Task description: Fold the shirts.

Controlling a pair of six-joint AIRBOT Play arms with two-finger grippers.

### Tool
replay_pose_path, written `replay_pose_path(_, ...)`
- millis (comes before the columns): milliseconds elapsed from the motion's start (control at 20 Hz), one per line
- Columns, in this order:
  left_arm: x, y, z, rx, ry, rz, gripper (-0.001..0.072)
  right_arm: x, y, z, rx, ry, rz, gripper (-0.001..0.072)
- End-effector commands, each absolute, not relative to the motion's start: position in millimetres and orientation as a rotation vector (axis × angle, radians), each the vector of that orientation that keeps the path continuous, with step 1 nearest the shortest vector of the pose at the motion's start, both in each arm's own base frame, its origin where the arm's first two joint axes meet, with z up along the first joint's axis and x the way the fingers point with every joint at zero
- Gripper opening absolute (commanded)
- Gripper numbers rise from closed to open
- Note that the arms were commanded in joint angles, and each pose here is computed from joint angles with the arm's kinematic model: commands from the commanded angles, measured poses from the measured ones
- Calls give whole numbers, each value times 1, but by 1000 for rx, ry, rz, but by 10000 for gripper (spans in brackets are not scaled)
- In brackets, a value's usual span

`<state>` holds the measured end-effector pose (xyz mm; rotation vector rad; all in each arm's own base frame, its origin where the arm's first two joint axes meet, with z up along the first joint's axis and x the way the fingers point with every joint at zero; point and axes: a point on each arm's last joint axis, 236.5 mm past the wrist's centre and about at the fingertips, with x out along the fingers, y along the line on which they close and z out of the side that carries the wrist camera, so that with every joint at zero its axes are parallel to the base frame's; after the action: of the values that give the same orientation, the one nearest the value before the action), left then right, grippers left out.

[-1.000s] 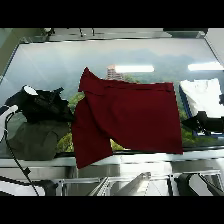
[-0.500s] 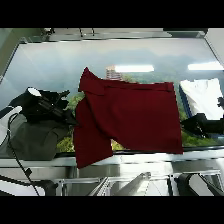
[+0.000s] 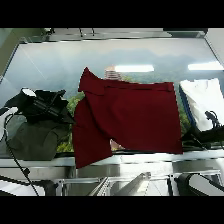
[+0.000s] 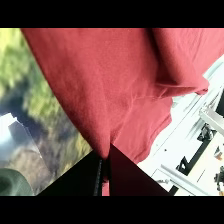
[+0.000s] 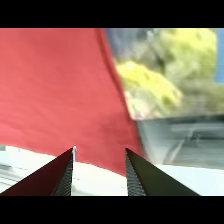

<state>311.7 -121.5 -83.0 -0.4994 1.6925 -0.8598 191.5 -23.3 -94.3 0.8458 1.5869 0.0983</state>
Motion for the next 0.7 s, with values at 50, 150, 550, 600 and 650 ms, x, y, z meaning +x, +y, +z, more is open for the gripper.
replay_pose_path(50,312,-121,-82,-501,1689,-866,25,176,-21,-117,833,1626,66,360)
replay_pose_path(150,310,-121,-81,-503,1694,-872,26,172,-19,-120,824,1633,76,360)
replay_pose_path(550,309,-122,-80,-506,1698,-877,26,176,-1,-116,886,1621,168,327)
replay_pose_path(600,309,-122,-80,-506,1698,-877,26,175,0,-115,891,1624,173,149)
replay_pose_path(650,309,-122,-80,-506,1697,-877,26,174,1,-114,894,1628,179,87)
